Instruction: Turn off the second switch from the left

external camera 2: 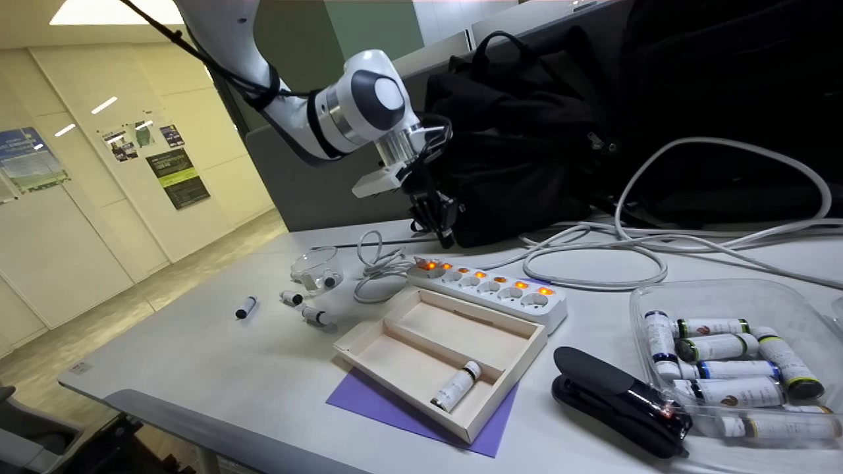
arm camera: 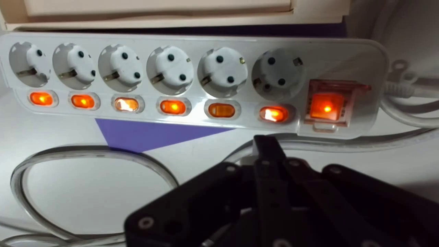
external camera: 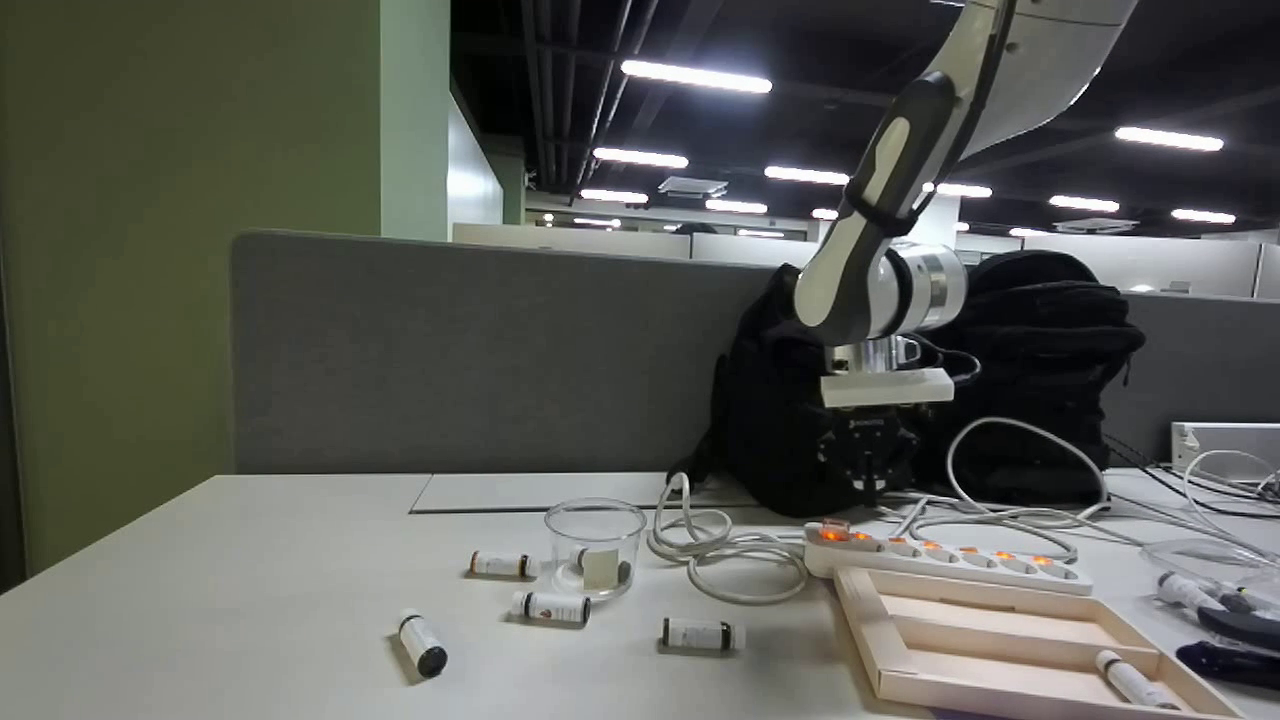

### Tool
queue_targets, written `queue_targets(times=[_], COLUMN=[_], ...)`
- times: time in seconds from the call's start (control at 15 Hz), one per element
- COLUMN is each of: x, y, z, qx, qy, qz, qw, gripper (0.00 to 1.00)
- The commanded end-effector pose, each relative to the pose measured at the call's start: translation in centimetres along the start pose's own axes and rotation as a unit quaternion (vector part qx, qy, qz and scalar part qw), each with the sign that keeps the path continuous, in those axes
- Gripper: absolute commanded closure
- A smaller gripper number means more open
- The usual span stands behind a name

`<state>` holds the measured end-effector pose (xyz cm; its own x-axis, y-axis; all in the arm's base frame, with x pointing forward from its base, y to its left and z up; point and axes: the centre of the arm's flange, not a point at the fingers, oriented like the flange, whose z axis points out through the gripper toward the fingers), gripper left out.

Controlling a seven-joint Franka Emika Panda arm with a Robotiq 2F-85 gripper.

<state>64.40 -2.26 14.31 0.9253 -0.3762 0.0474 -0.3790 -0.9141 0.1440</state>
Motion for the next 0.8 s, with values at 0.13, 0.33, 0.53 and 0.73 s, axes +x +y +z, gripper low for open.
queue_targets(times=[0.13,0.33,0.53,0.73], x=[1.0,1.2,1.3,1.4], y=[-0.5,-0.5,-0.6,-0.7], z=[1.0,1.7,2.4,3.1], qx=[0.000,0.003,0.005,0.006], qy=[-0.010,-0.017,-0.025,-0.030], qz=[0.004,0.009,0.012,0.015], qw=[0.9999,0.9998,0.9996,0.9994], gripper=[1.00,1.00,1.00,1.00])
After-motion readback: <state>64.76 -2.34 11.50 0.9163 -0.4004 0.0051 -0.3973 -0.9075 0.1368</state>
